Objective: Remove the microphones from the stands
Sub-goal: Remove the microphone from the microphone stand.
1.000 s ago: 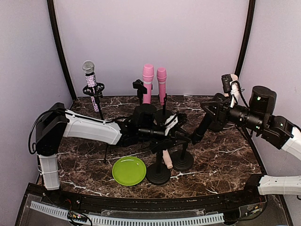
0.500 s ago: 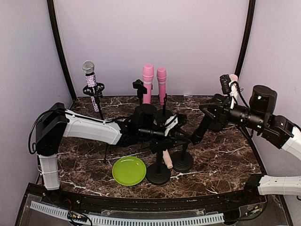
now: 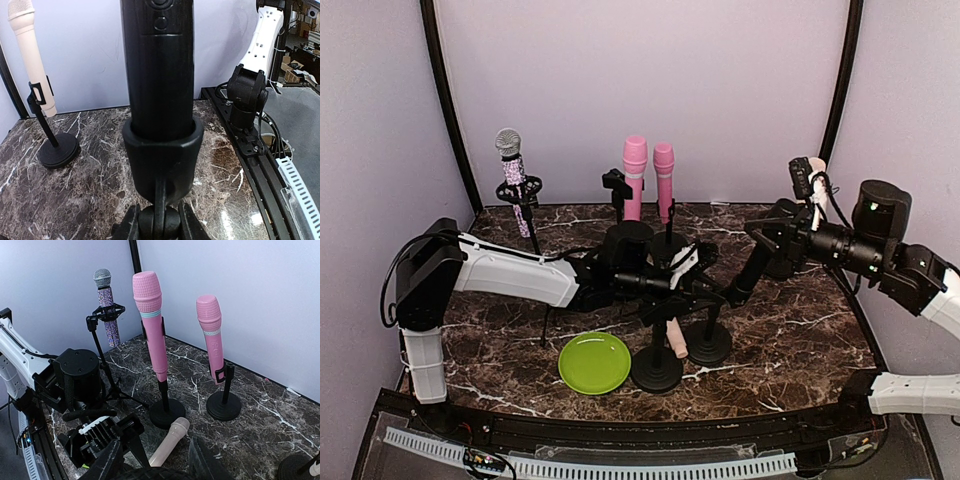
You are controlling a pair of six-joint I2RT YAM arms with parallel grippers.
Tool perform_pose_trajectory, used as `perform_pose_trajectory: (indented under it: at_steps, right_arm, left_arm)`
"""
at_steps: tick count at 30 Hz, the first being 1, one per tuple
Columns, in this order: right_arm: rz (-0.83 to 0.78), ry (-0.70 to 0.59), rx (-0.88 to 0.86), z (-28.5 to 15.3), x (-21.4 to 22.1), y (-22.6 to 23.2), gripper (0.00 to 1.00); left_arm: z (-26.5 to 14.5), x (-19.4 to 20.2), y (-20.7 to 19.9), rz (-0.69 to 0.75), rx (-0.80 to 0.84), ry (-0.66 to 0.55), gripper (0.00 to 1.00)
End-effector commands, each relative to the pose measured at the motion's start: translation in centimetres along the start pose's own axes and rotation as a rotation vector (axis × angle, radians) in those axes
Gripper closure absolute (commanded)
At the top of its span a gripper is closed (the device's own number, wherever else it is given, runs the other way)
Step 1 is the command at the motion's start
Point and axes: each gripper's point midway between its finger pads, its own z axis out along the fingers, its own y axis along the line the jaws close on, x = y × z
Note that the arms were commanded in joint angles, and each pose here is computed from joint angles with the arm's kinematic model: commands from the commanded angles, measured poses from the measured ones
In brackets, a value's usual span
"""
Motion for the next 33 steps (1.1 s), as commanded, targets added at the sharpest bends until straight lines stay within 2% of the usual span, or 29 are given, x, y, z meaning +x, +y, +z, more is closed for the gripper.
perform_pose_trajectory:
  at_steps: [1, 5, 12, 22, 33]
  right_arm:
    - [-0.024, -0.336, 0.010, -4.1, -10.3, 0.8, 0.86]
    - [0.008, -0.324, 0.069, -3.9, -10.2, -0.3, 0.87]
    - [0.101, -0.252, 0.291, -2.9, -9.0, -4.4, 0.87]
    - [0.136, -0.268, 0.387, -3.3, -8.9, -6.0, 0.86]
    - [0.144, -0.276, 0.427, -3.7, -8.6, -6.7, 0.85]
  left_arm:
    - [-0.1, 4.4, 0.2, -0.048, -0.003, 0.116, 1.00]
    - [-0.1, 4.4, 0.2, -0.049, -0.003, 0.116, 1.00]
    - [-0.1, 4.3, 0.2, -0.048, -0.004, 0.115, 1.00]
    - [-0.1, 4.2, 0.0, -0.055, 0.007, 0.116, 1.00]
    - [0.6, 0.1, -3.2, -0.089, 0.098, 0.057, 1.00]
